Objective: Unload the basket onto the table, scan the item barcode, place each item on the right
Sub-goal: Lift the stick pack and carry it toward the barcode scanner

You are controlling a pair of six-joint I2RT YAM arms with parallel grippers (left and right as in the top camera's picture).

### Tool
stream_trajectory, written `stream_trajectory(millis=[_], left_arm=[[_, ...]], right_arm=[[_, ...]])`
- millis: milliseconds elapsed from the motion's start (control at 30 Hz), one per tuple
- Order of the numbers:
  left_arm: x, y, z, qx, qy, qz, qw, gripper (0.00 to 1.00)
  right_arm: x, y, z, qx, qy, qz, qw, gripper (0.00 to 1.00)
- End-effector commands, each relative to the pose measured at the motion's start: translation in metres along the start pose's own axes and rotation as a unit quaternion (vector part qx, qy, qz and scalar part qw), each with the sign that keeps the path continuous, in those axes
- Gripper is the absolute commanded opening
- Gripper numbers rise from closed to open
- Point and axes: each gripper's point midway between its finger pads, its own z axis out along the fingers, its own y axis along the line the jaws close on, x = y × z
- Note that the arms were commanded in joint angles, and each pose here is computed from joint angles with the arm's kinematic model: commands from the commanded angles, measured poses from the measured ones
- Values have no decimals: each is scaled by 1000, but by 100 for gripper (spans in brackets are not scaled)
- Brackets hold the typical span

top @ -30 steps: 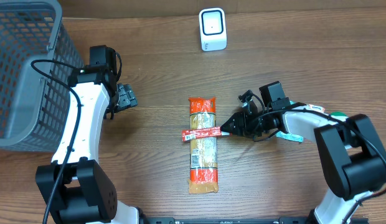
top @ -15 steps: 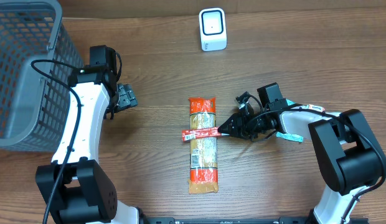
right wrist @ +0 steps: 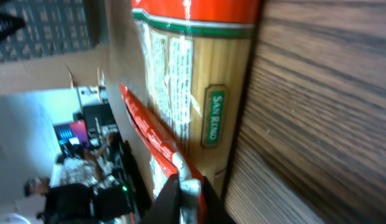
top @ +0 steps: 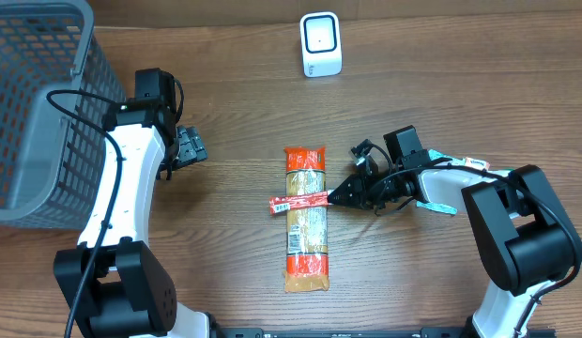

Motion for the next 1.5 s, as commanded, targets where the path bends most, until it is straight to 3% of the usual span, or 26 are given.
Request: stream_trajectory(millis=[0, 233, 433, 600, 800, 1033, 1233, 1467], left_arm=[[-7, 1, -11, 4, -19, 8, 1000, 100], [-7, 1, -11, 4, -19, 8, 1000, 100], [-7, 1, -11, 4, -19, 8, 1000, 100], [-7, 1, -11, 4, -19, 8, 1000, 100], [-7, 1, -11, 4, -19, 8, 1000, 100], [-7, 1, -11, 4, -19, 8, 1000, 100], [-7, 1, -11, 4, -19, 8, 1000, 100], [-7, 1, -11, 4, -19, 8, 1000, 100]], right_arm=[[2, 3, 2, -13, 5, -22, 1000, 4], [-2, 32, -18, -17, -16, -115, 993, 4], [-21, 57, -49, 57, -85, -173, 980, 4], [-28, 88, -76, 41, -124, -218, 967, 4], [-45, 119, -111, 59, -166, -243, 954, 3], [-72, 166, -164, 159, -200, -218, 942, 3], [-84, 200, -204, 236, -228, -254, 910, 3], [-107, 189, -193, 343, -209, -351, 846, 3]])
